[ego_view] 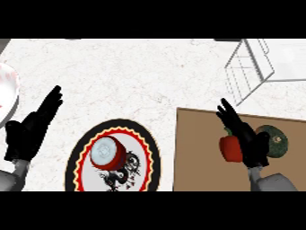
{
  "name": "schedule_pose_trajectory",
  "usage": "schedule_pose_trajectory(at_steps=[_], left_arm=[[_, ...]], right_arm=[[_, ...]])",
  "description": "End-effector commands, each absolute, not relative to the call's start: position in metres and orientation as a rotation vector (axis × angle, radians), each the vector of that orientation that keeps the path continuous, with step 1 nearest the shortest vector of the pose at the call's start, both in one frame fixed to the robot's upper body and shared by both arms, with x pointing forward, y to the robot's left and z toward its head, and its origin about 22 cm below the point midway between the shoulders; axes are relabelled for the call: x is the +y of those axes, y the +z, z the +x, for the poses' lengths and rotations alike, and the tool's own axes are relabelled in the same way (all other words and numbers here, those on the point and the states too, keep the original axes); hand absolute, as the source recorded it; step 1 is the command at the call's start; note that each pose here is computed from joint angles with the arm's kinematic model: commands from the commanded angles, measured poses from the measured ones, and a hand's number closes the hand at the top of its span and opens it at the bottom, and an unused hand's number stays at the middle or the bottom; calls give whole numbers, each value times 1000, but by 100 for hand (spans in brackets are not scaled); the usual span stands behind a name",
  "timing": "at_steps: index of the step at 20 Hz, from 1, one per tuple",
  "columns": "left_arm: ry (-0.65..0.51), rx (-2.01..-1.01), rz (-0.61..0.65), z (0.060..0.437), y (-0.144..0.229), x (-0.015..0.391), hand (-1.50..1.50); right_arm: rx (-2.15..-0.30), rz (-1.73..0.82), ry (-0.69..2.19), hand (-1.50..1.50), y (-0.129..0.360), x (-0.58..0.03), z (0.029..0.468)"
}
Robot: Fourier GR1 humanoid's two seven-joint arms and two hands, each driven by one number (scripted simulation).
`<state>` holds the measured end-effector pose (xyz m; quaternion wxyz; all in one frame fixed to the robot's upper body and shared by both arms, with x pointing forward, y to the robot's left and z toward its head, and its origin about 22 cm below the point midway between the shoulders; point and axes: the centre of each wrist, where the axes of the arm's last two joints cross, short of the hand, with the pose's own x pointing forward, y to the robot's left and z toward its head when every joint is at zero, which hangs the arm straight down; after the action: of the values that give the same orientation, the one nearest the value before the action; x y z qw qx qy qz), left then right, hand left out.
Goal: Pick the bell pepper from the tray and place it in the tiered shelf
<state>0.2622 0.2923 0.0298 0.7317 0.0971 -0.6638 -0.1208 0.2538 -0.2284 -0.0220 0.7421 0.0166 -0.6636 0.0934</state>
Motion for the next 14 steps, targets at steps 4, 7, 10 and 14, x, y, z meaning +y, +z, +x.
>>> schedule_pose_trajectory(at_steps=[4, 7, 10, 14], left_arm=[[-247, -1559, 216, 270, 33, 275, 0], [-214, -1514, 179, 265, 21, 265, 0], [-222, -1557, 181, 270, 30, 265, 0], [-208, -1574, 159, 278, 26, 246, 0]], right_arm=[[-1577, -195, 30, -150, 57, -280, 279], [-1597, 212, -518, -150, 51, -234, 277], [-1390, -783, 47, 150, 22, -366, 244], [-1476, -989, -356, -150, 4, -344, 238]])
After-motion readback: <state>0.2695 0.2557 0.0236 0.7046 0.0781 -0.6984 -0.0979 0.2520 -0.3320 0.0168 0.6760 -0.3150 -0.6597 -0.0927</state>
